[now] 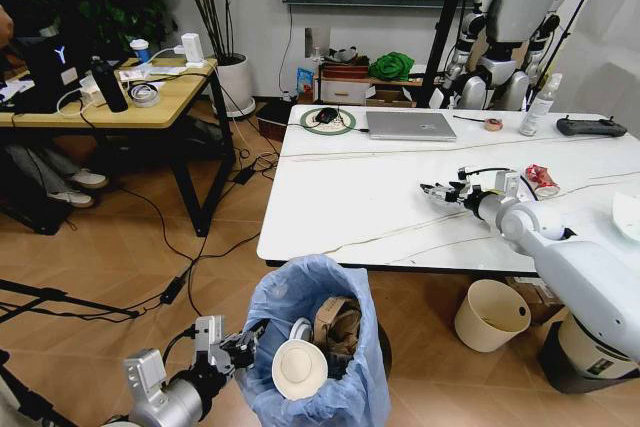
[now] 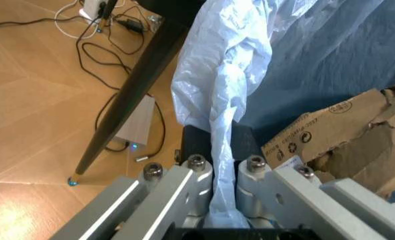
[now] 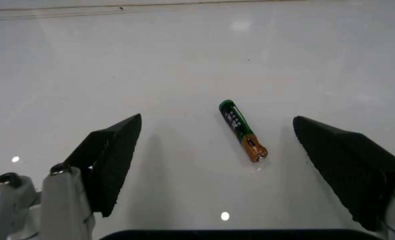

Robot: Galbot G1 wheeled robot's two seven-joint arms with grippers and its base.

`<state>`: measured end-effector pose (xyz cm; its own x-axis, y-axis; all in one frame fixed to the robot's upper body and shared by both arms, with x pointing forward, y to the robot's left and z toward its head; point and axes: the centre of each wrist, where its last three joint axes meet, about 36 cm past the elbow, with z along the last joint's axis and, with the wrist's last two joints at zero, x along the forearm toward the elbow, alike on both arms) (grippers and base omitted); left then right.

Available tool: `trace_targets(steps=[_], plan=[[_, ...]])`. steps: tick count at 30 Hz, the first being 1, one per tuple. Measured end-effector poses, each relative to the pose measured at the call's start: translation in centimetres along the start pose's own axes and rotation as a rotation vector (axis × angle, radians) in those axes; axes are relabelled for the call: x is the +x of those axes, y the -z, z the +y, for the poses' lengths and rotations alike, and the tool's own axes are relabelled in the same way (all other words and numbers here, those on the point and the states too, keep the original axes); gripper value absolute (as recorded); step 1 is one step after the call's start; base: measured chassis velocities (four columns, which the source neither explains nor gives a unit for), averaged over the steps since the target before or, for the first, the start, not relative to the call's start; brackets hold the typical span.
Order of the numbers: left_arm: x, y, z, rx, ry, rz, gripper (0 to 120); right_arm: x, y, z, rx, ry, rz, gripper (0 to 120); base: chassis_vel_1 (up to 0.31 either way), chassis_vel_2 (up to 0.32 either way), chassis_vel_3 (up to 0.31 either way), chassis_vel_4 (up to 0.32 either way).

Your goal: Pick up the trash bin and place the trash from the table into it.

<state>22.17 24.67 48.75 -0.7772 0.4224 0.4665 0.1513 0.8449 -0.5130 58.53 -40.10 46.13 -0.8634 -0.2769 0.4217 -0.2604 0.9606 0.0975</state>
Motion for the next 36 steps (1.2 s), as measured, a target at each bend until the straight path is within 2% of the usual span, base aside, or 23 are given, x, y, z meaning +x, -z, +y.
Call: trace_targets(steps=[2,4,6,8,15,16,18,19,22,31,36], plan=[[0.0,0.0,0.0,0.000,0.000,0.000,0,0.0,0.0,0.0,0.001,-0.001,0.005,81,0.000,0.000,0.000,0.000],[0.0,0.1,0.0,0.000,-0.001,-0.002,0,0.2,0.0,-0.3,0.010,-0.013,0.018,64,0.000,0.000,0.000,0.000],[0.0,0.1,0.0,0.000,-0.002,-0.003,0,0.1,-0.1,-0.4,0.012,-0.020,0.021,55,0.000,0.000,0.000,0.000],[0.0,0.1,0.0,0.000,-0.002,-0.003,0,0.2,-0.1,-0.5,0.012,-0.022,0.021,51,0.000,0.000,0.000,0.000],[0.0,0.1,-0.1,-0.002,-0.003,-0.005,0,0.5,-0.6,-0.7,0.030,-0.029,0.030,22,0.000,0.000,0.000,0.000],[0.0,0.1,-0.1,-0.002,-0.003,-0.005,0,0.5,-0.6,-0.7,0.030,-0.029,0.030,22,0.000,0.000,0.000,0.000],[0.0,0.1,-0.1,-0.001,-0.003,-0.005,0,0.7,-0.7,-0.5,0.036,-0.026,0.030,16,0.000,0.000,0.000,0.000],[0.0,0.1,-0.1,-0.001,-0.003,-0.005,0,0.8,-0.7,-0.3,0.039,-0.021,0.031,9,0.000,0.000,0.000,0.000],[0.0,0.2,-0.1,-0.002,-0.004,-0.006,0,0.9,-0.8,-0.1,0.047,-0.016,0.031,0,0.000,0.000,0.000,0.000],[0.0,0.2,-0.2,-0.004,-0.007,-0.008,0,1.1,-0.1,0.9,0.060,0.014,-0.005,0,0.000,0.000,0.000,0.000],[0.0,0.2,-0.2,-0.005,-0.008,-0.008,0,2.1,1.9,1.9,0.060,0.069,-0.089,0,0.000,0.000,0.000,0.000]])
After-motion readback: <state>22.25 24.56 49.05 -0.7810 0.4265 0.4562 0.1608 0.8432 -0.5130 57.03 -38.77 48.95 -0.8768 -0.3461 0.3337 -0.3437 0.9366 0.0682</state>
